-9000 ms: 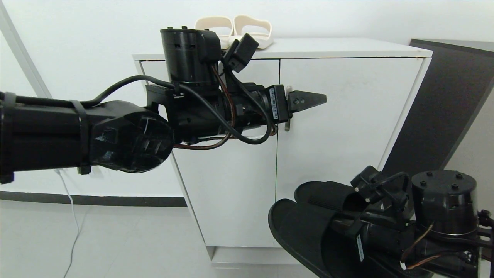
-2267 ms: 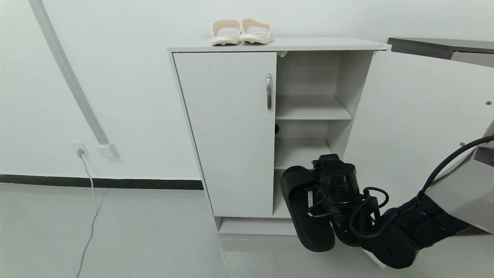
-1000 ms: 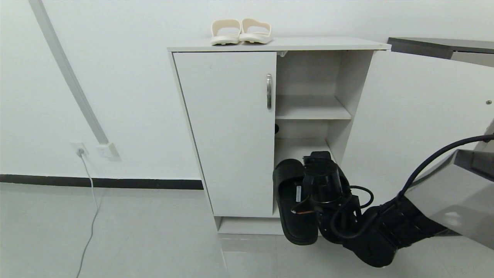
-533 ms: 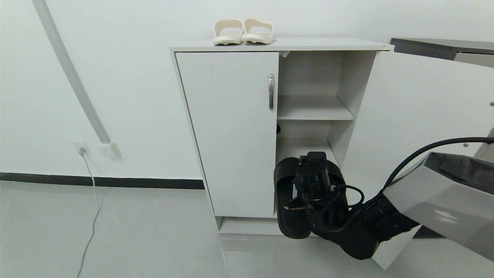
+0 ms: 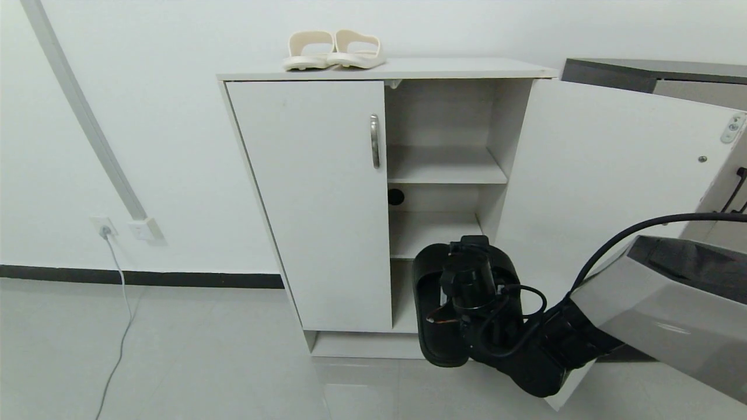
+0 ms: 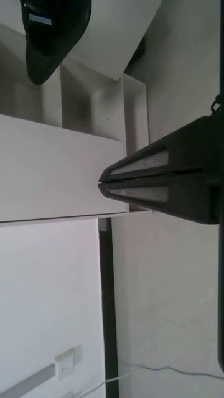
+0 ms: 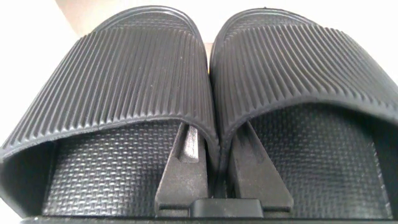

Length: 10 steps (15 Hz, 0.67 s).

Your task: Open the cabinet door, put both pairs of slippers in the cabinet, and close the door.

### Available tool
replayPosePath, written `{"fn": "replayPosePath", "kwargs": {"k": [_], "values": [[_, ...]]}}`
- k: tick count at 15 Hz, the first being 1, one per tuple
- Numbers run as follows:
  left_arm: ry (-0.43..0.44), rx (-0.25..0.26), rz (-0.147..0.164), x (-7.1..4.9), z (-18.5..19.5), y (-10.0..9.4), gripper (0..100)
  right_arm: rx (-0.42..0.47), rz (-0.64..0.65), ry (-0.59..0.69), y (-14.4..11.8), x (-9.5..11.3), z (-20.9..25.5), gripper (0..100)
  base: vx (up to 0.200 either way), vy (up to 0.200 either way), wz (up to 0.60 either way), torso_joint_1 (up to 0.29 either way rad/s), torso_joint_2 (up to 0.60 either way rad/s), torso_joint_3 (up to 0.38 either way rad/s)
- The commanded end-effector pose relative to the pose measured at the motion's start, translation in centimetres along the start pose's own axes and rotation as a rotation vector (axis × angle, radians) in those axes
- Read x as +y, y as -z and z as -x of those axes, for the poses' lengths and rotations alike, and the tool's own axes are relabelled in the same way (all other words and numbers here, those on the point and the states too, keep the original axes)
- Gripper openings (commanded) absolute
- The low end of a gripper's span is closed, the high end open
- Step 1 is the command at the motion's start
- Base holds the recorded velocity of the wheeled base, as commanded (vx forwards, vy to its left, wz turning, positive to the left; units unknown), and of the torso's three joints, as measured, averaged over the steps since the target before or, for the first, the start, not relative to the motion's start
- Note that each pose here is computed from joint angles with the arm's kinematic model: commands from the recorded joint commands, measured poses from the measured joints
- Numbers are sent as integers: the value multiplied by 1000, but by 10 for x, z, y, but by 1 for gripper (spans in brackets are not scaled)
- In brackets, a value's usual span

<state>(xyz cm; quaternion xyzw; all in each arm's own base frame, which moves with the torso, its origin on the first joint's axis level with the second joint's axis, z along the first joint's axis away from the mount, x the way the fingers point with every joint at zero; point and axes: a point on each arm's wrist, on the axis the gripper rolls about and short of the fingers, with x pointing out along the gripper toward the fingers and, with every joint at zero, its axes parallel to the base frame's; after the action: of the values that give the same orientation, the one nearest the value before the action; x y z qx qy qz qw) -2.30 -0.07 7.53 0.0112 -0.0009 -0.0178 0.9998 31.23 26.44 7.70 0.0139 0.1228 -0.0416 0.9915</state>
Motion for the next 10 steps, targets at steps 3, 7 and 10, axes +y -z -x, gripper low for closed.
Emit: {"fn": "replayPosePath", "kwargs": {"k": [3, 7, 10], "values": [[0, 3, -1, 0, 0, 0, 0, 5, 2, 3, 3, -1, -2, 0, 0, 0, 0, 0, 0, 0], [0, 3, -1, 0, 0, 0, 0, 8, 0, -44, 20, 2, -8, 0, 0, 0, 0, 0, 0, 0], [0, 1, -1, 0, 0, 0, 0, 2, -13, -83, 26, 3, -10, 0, 0, 0, 0, 0, 0, 0]]}}
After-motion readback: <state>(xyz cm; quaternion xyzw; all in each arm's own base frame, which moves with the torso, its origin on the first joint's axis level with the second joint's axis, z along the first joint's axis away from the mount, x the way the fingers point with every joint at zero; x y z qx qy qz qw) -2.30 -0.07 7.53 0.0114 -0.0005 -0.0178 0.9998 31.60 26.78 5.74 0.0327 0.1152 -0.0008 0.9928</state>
